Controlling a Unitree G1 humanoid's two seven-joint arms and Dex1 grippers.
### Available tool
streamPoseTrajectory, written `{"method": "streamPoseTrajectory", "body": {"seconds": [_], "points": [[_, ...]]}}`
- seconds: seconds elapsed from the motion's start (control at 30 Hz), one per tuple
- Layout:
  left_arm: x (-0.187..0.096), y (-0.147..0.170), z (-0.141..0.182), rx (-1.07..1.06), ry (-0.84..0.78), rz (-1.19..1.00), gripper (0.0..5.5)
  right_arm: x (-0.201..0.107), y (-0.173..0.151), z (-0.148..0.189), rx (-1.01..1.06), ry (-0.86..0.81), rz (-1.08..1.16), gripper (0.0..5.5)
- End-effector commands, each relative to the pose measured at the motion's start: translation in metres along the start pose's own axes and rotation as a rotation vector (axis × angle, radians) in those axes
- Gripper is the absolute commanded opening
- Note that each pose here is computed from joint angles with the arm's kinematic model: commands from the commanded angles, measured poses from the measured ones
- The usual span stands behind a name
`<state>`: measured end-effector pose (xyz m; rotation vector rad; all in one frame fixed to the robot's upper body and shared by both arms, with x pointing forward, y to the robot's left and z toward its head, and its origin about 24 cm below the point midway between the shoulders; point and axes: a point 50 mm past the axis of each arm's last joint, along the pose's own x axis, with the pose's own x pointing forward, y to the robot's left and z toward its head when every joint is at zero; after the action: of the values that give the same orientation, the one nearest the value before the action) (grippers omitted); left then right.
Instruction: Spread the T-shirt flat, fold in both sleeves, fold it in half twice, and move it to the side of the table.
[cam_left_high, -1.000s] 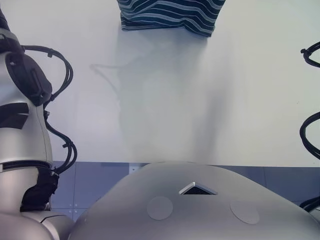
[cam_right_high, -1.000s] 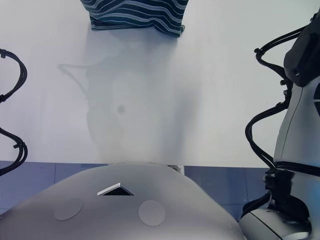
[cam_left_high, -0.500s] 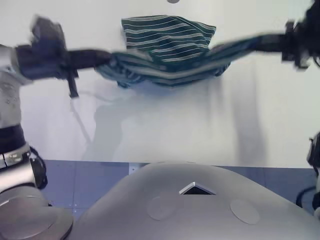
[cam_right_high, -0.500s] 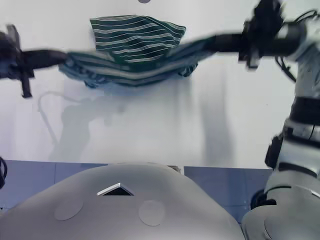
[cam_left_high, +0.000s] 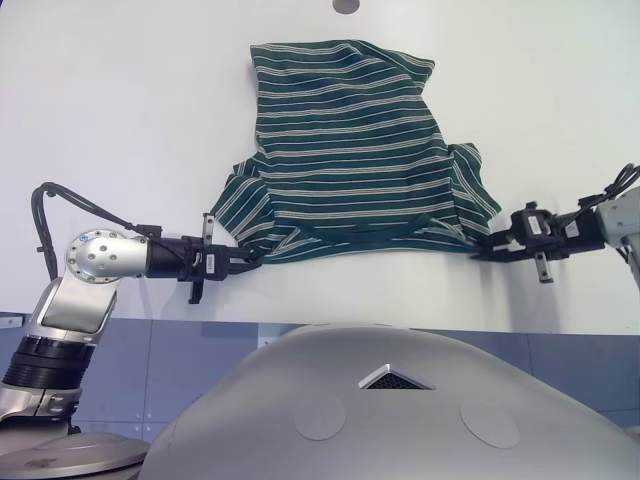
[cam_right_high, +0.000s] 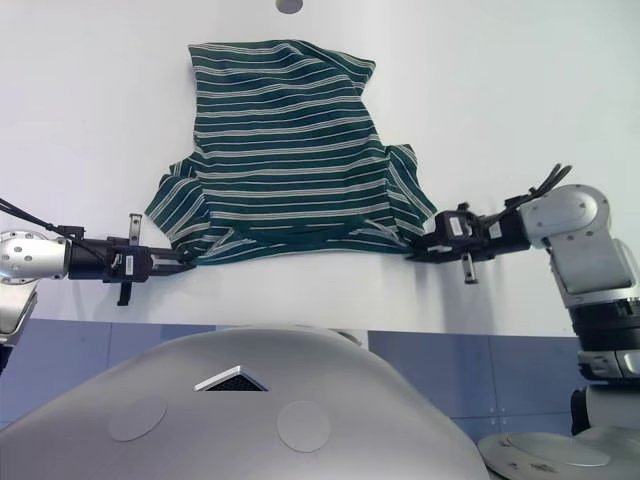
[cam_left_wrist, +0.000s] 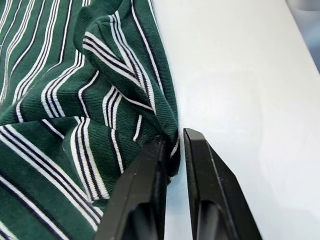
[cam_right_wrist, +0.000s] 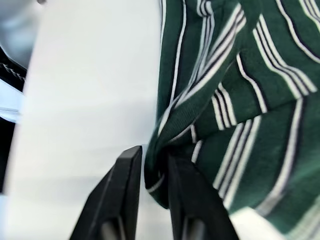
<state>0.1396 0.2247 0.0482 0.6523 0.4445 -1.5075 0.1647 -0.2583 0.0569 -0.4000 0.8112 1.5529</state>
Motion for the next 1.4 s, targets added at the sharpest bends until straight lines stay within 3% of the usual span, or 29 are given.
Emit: {"method": "streamPoseTrajectory", "body": {"seconds": [0.03, 0.1, 0.17, 0.27, 0.37, 0.47, 0.57, 0.63, 0.73, 0.87, 1.03, 1.13, 1.23, 1.4], "points": [[-0.025, -0.009, 0.012, -0.122, 0.003, -0.082, 1.17, -0.036, 0.008, 0.022, 0.109, -0.069, 0.061, 1.53], [-0.036, -0.009, 0.023, -0.191, -0.019, -0.123, 1.53, -0.056, -0.004, 0.042, 0.120, -0.169, 0.020, 1.93], [-0.046, 0.010, 0.035, -0.254, -0.072, -0.101, 1.91, -0.066, -0.026, 0.065, 0.103, -0.318, -0.057, 2.00], [-0.051, 0.084, 0.045, -0.177, -0.192, 0.232, 2.40, -0.049, -0.066, 0.073, 0.069, -0.380, -0.235, 2.00], [-0.011, 0.153, 0.039, -0.064, -0.164, 0.529, 2.40, -0.029, -0.119, 0.075, 0.114, -0.436, -0.506, 2.00], [0.046, 0.177, 0.038, -0.026, -0.127, 0.521, 2.40, -0.029, -0.163, 0.089, 0.174, -0.493, -0.754, 2.00], [0.087, 0.175, 0.027, -0.076, -0.095, 0.433, 2.40, -0.020, -0.186, 0.101, 0.182, -0.449, -0.861, 2.00], [0.103, 0.149, 0.012, -0.101, -0.051, 0.261, 2.40, -0.005, -0.195, 0.107, 0.131, -0.361, -0.897, 2.00], [0.099, 0.107, 0.009, -0.114, -0.053, 0.014, 2.40, 0.019, -0.198, 0.113, 0.019, -0.252, -0.887, 2.00], [0.090, 0.091, 0.020, -0.118, -0.068, -0.037, 2.40, 0.031, -0.197, 0.105, -0.100, -0.062, -0.833, 2.00], [0.079, 0.113, 0.042, -0.091, -0.129, 0.091, 2.40, 0.033, -0.197, 0.112, -0.156, -0.069, -0.828, 2.00], [0.060, 0.125, 0.068, -0.119, -0.252, 0.157, 2.40, 0.013, -0.199, 0.127, -0.162, -0.172, -0.858, 2.00], [0.033, 0.134, 0.086, -0.126, -0.329, 0.188, 2.40, 0.020, -0.196, 0.130, -0.168, -0.198, -0.774, 2.00], [0.001, 0.163, 0.066, -0.149, -0.221, 0.361, 2.40, 0.051, -0.188, 0.109, -0.154, -0.062, -0.631, 2.00]]}}
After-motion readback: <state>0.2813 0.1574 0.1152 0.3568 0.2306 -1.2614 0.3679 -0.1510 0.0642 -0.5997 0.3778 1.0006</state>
